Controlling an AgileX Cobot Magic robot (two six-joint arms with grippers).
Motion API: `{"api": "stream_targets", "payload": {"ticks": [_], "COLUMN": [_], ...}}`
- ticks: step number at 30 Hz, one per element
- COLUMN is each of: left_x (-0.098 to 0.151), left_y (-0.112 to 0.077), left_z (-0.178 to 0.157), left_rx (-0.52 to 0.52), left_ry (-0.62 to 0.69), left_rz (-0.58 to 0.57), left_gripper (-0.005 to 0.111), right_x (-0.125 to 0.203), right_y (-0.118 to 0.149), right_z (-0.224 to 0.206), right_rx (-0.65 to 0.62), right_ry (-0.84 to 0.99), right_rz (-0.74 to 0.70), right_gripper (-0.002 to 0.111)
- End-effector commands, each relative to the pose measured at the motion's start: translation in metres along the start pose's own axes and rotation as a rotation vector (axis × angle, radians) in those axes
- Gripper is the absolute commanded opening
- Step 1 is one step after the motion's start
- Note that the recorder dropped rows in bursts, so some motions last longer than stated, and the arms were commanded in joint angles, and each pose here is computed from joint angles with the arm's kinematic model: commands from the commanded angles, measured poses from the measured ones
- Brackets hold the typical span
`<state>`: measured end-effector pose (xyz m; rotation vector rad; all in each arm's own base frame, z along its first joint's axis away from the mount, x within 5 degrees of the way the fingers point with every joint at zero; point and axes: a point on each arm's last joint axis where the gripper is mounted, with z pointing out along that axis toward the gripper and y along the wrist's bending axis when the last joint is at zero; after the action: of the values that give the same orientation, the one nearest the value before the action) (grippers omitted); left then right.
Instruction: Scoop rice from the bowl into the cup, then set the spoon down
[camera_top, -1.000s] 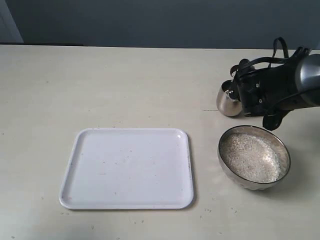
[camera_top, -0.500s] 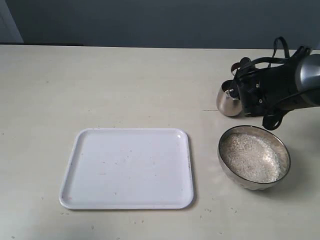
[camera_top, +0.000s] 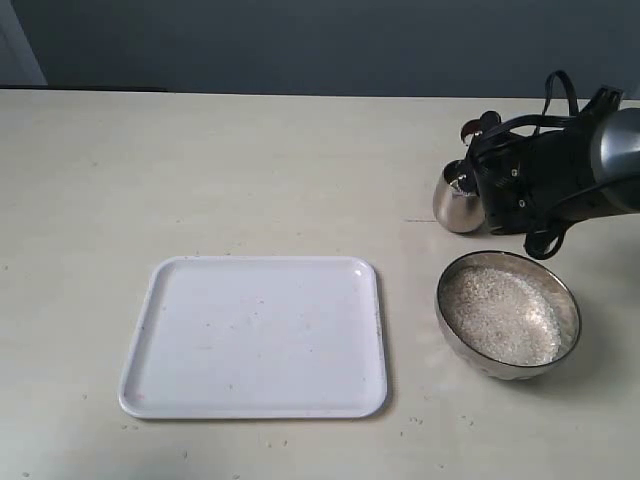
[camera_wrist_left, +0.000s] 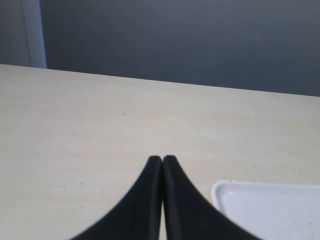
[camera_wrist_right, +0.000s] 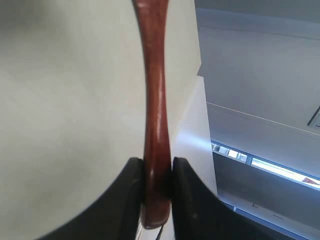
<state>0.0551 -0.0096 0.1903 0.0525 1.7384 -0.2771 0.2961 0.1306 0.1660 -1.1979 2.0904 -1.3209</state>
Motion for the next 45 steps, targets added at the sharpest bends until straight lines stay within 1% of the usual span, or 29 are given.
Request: {"api": "stream_targets", "payload": {"ticks": [1,45], "left_x": [-0.0020,-0.0020], "left_y": [-0.0010,-0.0010], "left_z": [-0.0005,-0.0005], "left_rx": [0.013,0.013], "left_ry": [-0.018,-0.018], "left_rz": [0.001,0.001], "left_gripper": [0.001,0.001], "right_x": [0.0016,0.0034], "right_y": [-0.0006,-0.0031], "right_z": [-0.0004,-0.0005], "right_rx": [0.021,0.048], "right_ry": [0.007,0.027], "right_rz": [-0.006,-0.008], "right_gripper": [-0.001,-0.001]}}
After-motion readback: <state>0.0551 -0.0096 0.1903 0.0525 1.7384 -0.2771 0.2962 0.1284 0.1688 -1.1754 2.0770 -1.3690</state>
